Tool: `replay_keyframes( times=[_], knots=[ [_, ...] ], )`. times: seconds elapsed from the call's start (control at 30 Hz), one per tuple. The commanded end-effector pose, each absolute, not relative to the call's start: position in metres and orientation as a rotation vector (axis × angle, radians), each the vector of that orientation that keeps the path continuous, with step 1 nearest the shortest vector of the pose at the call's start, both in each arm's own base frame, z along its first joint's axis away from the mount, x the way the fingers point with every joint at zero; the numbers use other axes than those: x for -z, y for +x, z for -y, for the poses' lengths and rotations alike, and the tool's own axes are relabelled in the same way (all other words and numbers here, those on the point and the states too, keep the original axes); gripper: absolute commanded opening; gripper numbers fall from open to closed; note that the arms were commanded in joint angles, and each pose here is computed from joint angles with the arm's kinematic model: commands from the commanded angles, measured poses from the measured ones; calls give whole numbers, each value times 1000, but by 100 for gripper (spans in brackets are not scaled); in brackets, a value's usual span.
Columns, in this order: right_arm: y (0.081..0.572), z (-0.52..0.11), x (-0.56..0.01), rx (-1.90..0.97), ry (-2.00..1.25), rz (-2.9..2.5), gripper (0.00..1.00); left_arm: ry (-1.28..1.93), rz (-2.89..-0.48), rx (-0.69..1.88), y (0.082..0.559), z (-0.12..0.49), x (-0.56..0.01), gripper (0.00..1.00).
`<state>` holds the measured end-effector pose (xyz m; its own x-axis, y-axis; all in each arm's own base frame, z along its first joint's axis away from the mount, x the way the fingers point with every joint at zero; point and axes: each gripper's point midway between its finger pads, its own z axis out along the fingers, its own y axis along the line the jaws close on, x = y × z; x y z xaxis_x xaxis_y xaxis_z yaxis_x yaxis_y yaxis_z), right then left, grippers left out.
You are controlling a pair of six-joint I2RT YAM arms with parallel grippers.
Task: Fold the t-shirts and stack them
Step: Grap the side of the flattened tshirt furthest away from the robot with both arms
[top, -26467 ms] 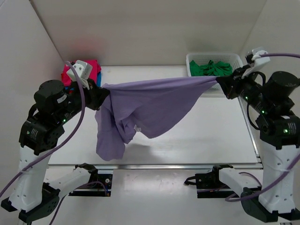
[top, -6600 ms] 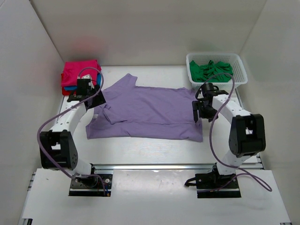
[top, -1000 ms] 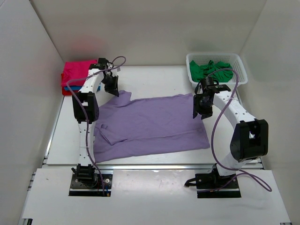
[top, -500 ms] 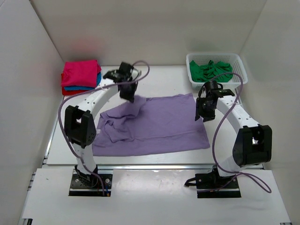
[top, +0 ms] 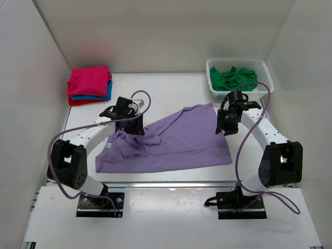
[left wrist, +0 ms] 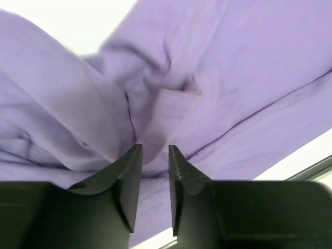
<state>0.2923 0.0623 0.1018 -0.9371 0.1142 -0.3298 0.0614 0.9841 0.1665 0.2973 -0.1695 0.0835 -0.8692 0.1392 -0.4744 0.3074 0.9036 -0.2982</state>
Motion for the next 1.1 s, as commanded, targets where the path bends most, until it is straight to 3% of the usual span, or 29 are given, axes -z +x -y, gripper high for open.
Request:
replay_keyframes(
  times=[0.0, 0.23, 0.4, 0.53, 1.07],
  knots=[
    [300, -68, -107, -243, 97, -2744, 42, 307, -2429, 660, 325, 176, -122, 41],
    [300, -67, -106, -233, 99, -2753, 42, 309, -2449, 681, 348, 188, -132, 49],
    [300, -67, -105, -234, 106, -2756, 42, 452, -2534, 775, 330, 224, -113, 51],
    [299, -68, -104, -239, 98, -2757, 42, 622, -2505, 680, 325, 236, -108, 54],
    [300, -72, -107, -246, 80, -2750, 42, 448, -2579, 568, 329, 192, -87, 55]
  ],
)
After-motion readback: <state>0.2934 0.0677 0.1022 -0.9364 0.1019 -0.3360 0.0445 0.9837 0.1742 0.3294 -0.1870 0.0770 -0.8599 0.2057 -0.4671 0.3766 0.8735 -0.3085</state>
